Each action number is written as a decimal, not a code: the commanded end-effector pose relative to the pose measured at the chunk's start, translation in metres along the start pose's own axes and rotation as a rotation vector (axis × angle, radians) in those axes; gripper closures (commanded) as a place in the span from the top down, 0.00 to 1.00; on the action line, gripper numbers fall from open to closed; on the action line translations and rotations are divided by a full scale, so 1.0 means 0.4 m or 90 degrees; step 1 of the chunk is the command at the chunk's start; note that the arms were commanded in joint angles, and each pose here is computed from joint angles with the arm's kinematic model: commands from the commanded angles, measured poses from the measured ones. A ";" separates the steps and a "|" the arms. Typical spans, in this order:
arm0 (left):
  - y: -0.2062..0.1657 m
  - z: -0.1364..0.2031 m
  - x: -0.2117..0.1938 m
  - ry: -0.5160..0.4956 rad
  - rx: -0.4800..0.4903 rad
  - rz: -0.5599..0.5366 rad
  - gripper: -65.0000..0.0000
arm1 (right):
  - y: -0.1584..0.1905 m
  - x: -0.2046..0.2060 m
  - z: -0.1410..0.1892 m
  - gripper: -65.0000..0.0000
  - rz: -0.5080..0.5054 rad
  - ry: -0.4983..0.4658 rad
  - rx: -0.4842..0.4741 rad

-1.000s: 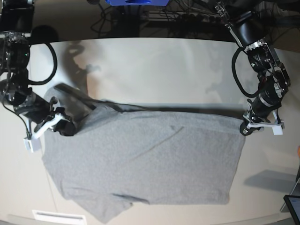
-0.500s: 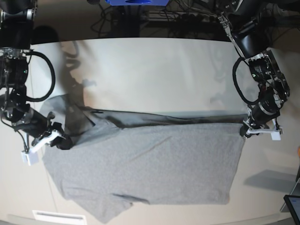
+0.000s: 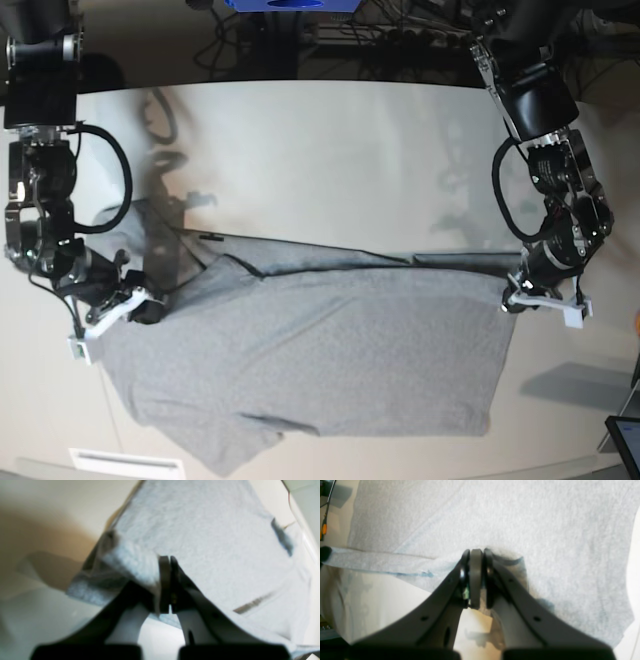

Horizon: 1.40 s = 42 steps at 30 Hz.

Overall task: Fold the T-shirt properly
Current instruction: 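Lift the held edge with both grippers and fold it over the shirt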

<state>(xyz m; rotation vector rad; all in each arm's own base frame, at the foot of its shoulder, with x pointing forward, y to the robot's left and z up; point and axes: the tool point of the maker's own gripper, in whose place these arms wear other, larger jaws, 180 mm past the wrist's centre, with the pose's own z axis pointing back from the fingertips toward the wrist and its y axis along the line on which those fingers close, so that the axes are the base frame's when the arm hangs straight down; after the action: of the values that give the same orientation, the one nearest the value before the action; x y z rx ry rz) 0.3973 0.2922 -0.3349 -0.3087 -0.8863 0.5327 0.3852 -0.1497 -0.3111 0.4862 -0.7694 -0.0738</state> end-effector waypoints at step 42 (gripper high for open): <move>0.039 -0.094 0.065 -0.025 0.084 -0.106 0.60 | -0.096 0.042 -0.089 0.46 0.114 -0.015 -0.108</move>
<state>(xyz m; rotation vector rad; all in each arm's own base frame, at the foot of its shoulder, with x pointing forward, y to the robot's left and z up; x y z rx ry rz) 0.4212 0.3066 -0.3755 -0.1198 -0.8238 0.4460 0.4103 -0.1693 -0.3646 0.2546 -0.7411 0.0127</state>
